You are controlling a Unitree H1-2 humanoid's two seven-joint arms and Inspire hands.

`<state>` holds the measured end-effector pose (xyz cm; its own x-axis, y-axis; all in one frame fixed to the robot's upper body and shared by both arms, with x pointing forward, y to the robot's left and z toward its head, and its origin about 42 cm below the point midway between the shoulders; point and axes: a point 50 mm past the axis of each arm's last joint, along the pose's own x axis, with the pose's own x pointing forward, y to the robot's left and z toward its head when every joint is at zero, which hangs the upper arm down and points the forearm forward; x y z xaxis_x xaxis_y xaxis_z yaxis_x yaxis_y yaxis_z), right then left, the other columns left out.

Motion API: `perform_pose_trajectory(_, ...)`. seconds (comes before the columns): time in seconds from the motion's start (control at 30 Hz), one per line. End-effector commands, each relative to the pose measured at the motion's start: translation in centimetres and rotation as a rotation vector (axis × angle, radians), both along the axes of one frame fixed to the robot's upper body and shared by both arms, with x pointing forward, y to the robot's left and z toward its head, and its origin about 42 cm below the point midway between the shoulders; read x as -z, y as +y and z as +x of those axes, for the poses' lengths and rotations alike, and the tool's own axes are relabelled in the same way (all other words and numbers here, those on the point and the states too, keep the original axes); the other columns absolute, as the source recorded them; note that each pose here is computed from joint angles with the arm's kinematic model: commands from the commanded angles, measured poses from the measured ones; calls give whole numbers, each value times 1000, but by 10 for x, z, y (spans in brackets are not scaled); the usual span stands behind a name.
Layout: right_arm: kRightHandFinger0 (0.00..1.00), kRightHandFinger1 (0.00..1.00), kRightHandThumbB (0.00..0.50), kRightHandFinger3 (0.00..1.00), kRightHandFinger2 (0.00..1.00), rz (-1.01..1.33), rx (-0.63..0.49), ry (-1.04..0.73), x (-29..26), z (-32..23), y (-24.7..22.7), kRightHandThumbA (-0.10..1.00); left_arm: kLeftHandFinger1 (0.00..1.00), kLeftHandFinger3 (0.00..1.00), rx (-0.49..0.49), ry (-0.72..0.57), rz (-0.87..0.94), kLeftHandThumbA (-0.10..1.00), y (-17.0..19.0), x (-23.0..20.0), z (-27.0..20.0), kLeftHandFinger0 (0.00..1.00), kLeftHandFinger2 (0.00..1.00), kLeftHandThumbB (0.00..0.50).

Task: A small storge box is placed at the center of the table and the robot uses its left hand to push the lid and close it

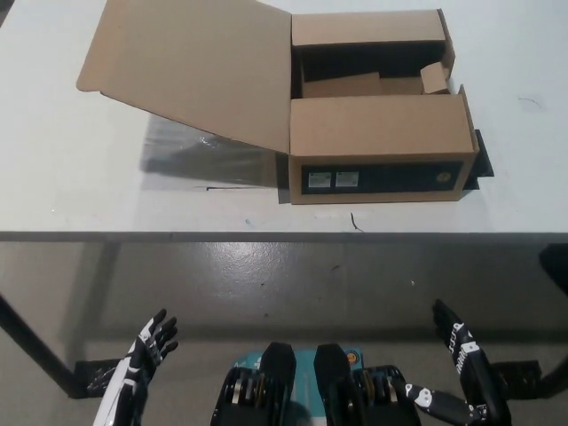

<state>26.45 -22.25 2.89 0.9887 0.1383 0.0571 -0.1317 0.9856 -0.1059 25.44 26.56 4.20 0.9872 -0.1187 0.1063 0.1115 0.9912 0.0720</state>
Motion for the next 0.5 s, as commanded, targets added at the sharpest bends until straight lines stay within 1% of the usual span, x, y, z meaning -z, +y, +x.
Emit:
perform_pose_trajectory(0.0,1000,1000,313,1000,1000,3,-9,-92,-15,16,1,1000,1000,1000,16,-84,-11,1000,0,-15,6,1000,1000,427)
perform_pose_trajectory(0.03,1000,1000,304,1000,1000,4,-9,-94,-15,16,1,1000,1000,1000,15,-86,-9,1000,0,-16,6,1000,1000,429)
perform_pose_trajectory(0.2,1000,1000,315,1000,1000,7,-8,-99,-17,16,1,1000,1000,1000,9,-76,0,1000,1,-13,8,1000,1000,433)
perform_pose_trajectory(0.23,1000,1000,314,1000,1000,8,-8,-100,-17,16,1,1000,1000,1000,11,-75,1,1000,2,-13,9,1000,1000,426)
perform_pose_trajectory(0.33,1000,1000,313,1000,1000,12,-5,-102,-18,15,1,1000,1000,1000,17,-78,-3,1000,1,-14,8,1000,1000,427)
perform_pose_trajectory(0.43,1000,1000,309,1000,1000,13,-6,-100,-17,15,1,1000,1000,1000,39,-118,-25,1000,-2,-24,6,1000,1000,474)
perform_pose_trajectory(0.47,1000,1000,314,1000,1000,9,-7,-99,-17,15,0,1000,1000,1000,51,-135,-48,1000,-4,-29,5,1000,1000,456)
